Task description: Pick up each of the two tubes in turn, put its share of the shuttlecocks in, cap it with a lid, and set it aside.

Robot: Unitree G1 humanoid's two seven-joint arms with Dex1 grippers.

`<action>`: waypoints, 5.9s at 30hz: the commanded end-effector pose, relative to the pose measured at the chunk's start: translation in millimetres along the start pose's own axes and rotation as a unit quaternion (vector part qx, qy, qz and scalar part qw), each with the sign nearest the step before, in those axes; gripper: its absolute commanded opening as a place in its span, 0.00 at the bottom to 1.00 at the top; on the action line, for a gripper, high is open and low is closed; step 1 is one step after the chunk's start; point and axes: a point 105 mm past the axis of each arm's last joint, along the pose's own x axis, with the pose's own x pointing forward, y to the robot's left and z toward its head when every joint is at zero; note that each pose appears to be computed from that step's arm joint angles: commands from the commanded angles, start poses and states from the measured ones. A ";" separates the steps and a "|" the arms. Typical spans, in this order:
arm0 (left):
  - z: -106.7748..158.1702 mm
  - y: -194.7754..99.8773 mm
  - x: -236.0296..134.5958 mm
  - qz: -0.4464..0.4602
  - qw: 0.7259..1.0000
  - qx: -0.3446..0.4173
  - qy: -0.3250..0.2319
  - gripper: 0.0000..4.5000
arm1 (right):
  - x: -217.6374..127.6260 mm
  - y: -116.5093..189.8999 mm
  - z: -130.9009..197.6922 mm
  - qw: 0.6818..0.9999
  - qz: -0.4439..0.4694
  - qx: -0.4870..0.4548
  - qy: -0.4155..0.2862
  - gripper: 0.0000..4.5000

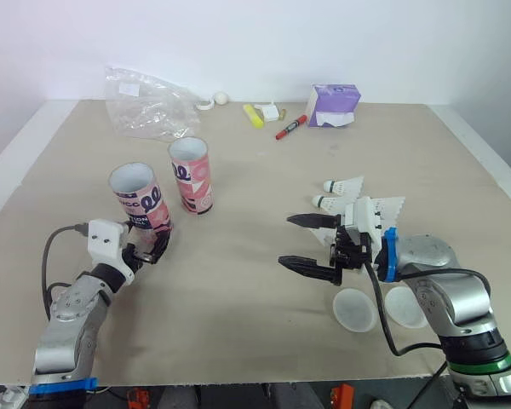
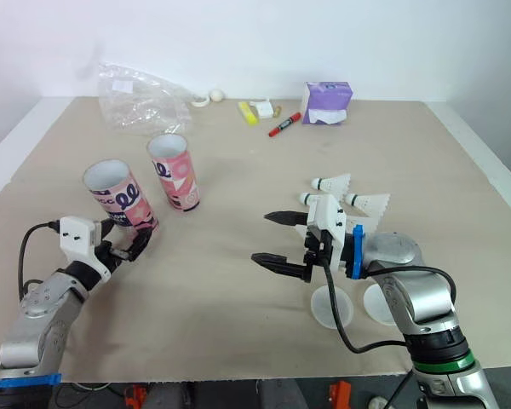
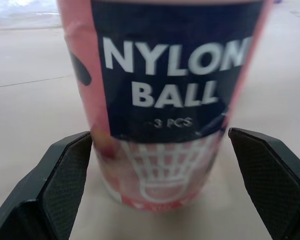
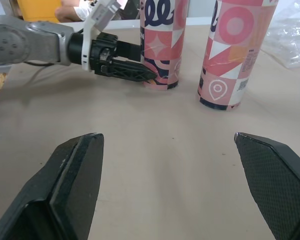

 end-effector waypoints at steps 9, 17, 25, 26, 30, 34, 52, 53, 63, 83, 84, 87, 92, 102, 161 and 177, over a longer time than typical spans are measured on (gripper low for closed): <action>14.2 0.6 20.7 -0.047 0.998 0.031 -0.031 1.00 | -9.7 -6.5 13.8 0.999 -0.016 -0.034 -0.004 0.99; 14.6 6.7 30.3 -0.061 0.995 0.074 -0.034 1.00 | -8.7 -4.1 14.2 0.999 -0.014 -0.032 -0.004 0.99; 13.1 4.6 36.3 -0.085 0.994 0.066 -0.037 0.89 | -9.8 -5.3 15.2 0.999 -0.017 -0.032 -0.003 1.00; 12.4 4.0 37.0 -0.086 0.994 0.061 -0.036 0.79 | -9.6 -4.7 15.4 0.999 -0.017 -0.032 -0.003 1.00; 10.3 5.4 38.5 -0.082 0.994 0.061 -0.033 0.75 | -9.4 -3.4 15.7 0.999 -0.016 -0.031 -0.003 1.00; 8.4 11.0 36.8 -0.074 0.995 0.067 -0.028 0.75 | -8.5 -3.2 16.3 0.999 -0.017 -0.030 -0.004 1.00; 44.7 -93.7 2.6 -0.414 0.886 0.207 0.022 0.75 | -28.1 41.5 42.6 0.999 -0.010 -0.010 -0.047 1.00; 45.0 -104.6 2.7 -0.445 0.867 0.224 0.033 0.75 | -31.5 43.2 43.7 0.999 -0.015 -0.002 -0.047 1.00; 51.9 -155.4 25.8 -0.558 0.727 0.378 0.133 0.75 | -63.3 54.4 38.0 0.996 -0.083 0.021 -0.009 1.00; 38.6 -177.6 43.4 -0.544 0.713 0.403 0.184 0.75 | -103.8 56.0 14.0 0.966 -0.239 0.101 0.001 1.00; 38.5 -177.4 44.0 -0.544 0.713 0.403 0.184 0.75 | -108.5 56.0 12.0 0.961 -0.256 0.106 0.003 1.00; 38.7 -177.3 45.4 -0.544 0.714 0.402 0.183 0.75 | -120.0 56.9 4.2 0.947 -0.297 0.118 0.011 1.00; 39.2 -178.4 47.7 -0.542 0.715 0.403 0.180 0.75 | -136.4 57.5 -16.4 0.919 -0.363 0.149 0.026 1.00; 40.8 -180.6 47.9 -0.544 0.716 0.402 0.177 0.75 | -136.2 46.0 -52.2 0.890 -0.406 0.202 0.046 1.00; 38.7 -179.9 59.1 -0.546 0.723 0.379 0.190 0.75 | -72.7 33.9 65.8 0.955 -0.082 -0.236 0.163 0.01; 38.8 -182.7 56.5 -0.543 0.723 0.383 0.191 0.75 | -45.1 30.2 58.5 0.938 0.000 -0.302 0.172 0.30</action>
